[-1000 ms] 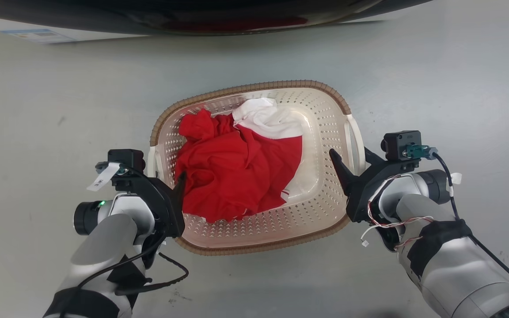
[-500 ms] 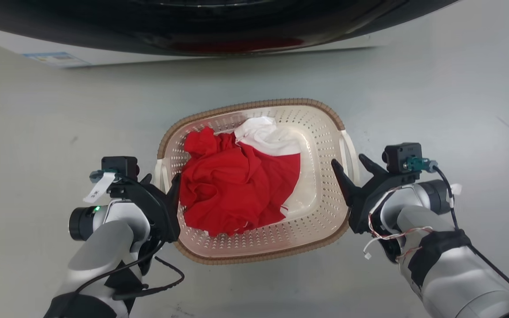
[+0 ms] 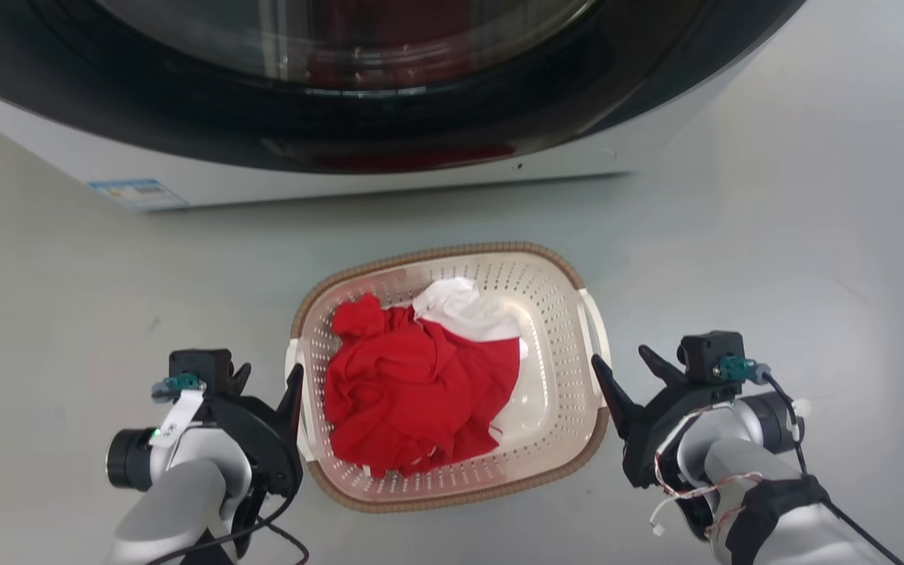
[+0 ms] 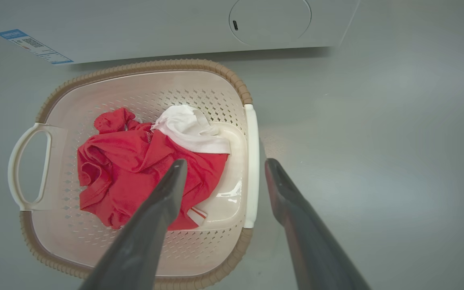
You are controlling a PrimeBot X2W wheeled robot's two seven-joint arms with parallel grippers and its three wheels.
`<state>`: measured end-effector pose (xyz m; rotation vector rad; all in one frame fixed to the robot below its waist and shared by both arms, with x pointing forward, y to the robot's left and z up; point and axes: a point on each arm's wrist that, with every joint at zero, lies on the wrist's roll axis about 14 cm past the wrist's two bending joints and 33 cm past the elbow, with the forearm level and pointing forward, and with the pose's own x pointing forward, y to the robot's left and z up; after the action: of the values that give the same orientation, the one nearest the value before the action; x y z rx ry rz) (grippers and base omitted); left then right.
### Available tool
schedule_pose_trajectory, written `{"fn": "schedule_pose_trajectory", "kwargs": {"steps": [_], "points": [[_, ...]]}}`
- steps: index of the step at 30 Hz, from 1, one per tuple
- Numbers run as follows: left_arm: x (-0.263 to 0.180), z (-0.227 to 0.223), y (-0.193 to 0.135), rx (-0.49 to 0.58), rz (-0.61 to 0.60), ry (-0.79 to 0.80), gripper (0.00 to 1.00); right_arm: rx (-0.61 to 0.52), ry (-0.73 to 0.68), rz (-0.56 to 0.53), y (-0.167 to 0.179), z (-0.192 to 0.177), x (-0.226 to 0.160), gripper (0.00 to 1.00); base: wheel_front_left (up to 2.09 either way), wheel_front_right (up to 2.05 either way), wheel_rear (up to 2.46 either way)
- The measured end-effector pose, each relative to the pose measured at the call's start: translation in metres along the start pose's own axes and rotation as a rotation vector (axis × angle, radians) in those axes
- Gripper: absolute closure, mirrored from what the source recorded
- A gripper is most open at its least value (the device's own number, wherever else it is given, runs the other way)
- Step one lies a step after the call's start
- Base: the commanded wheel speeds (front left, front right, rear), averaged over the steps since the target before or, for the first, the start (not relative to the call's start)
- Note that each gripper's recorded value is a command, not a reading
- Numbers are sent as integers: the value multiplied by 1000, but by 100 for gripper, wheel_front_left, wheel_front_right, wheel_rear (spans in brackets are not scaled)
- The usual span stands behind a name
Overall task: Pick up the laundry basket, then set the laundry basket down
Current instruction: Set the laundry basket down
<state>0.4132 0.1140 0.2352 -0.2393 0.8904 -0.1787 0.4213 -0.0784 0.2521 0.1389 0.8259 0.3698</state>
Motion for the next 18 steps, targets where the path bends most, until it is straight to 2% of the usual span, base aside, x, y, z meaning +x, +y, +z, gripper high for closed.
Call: {"fn": "schedule_pose_trajectory", "kwargs": {"steps": [18], "points": [[-49, 40, -21, 9, -36, -200, 0, 33, -201, -46, -3, 45, -57, 0, 0, 0, 0]]}}
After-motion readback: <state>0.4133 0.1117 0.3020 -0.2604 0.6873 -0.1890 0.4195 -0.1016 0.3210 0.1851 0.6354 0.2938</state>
